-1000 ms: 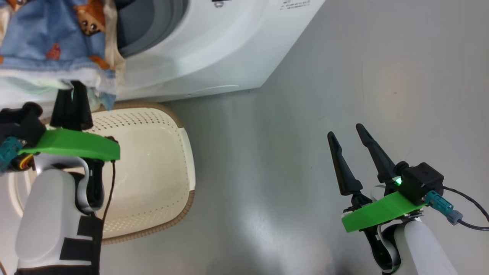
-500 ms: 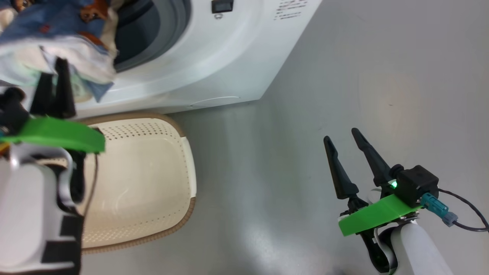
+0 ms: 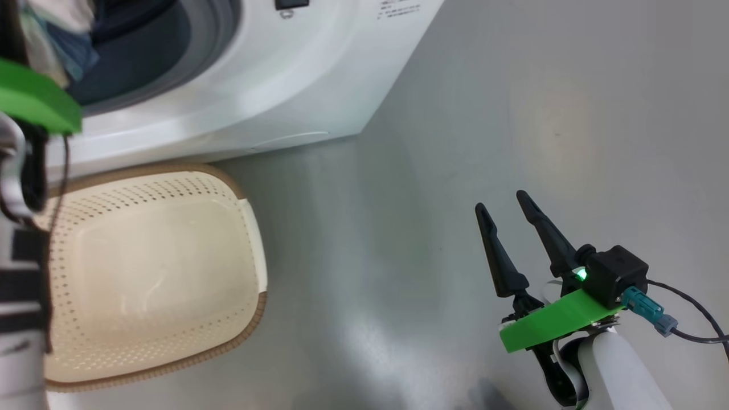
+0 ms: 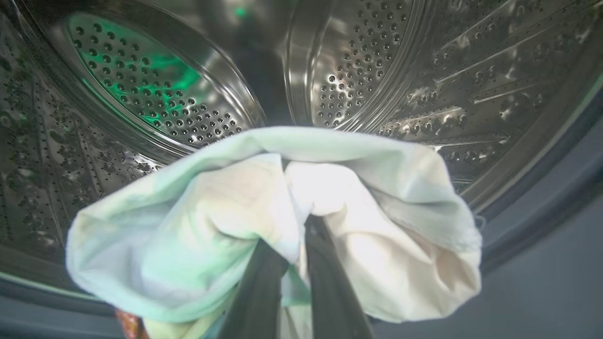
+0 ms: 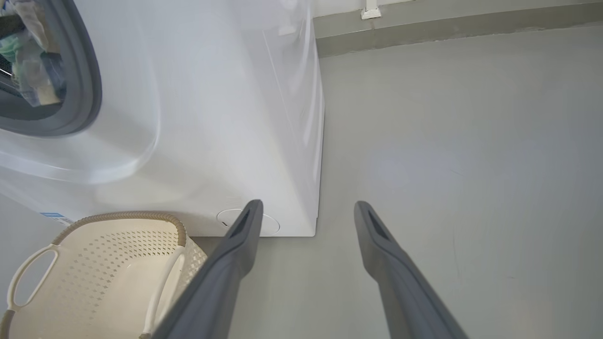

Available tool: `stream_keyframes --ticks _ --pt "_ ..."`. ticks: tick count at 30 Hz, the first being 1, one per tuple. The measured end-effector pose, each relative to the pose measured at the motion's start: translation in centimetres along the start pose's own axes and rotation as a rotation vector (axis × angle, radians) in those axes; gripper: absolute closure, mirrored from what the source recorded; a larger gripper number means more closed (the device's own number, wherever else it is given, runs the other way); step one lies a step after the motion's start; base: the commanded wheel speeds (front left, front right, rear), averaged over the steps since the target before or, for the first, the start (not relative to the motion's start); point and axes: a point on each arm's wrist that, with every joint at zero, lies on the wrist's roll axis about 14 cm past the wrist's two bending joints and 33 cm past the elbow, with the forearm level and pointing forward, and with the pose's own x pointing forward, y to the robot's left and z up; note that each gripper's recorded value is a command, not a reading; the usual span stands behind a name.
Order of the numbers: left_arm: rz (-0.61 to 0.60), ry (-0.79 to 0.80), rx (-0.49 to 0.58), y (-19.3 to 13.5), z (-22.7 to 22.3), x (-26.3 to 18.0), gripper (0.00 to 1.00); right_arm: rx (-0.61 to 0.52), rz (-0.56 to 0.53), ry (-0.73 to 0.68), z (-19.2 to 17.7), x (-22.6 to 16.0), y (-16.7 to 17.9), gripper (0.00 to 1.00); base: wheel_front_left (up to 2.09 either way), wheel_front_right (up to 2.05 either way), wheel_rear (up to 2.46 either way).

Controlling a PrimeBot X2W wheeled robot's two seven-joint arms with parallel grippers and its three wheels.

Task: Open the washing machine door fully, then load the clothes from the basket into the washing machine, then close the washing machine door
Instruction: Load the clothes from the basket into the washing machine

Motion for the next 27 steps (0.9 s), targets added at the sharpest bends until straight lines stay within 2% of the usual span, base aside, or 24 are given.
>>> stream_keyframes --ticks 13,19,27 --pt "-0.006 0.090 0.015 0.9 -3.1 5.4 1.00 -0.005 -0.046 0.055 -2.1 0.2 -1.8 0.00 0.00 0.00 0.00" --pt "-0.009 0.116 0.035 1.2 -4.7 7.4 1.00 0.027 -0.062 0.090 -3.7 0.5 -2.3 0.00 0.00 0.00 0.00" --pt "-0.012 0.042 0.068 1.5 -4.8 9.7 1.00 0.037 -0.061 0.129 -5.5 1.1 -2.4 0.00 0.00 0.00 0.00"
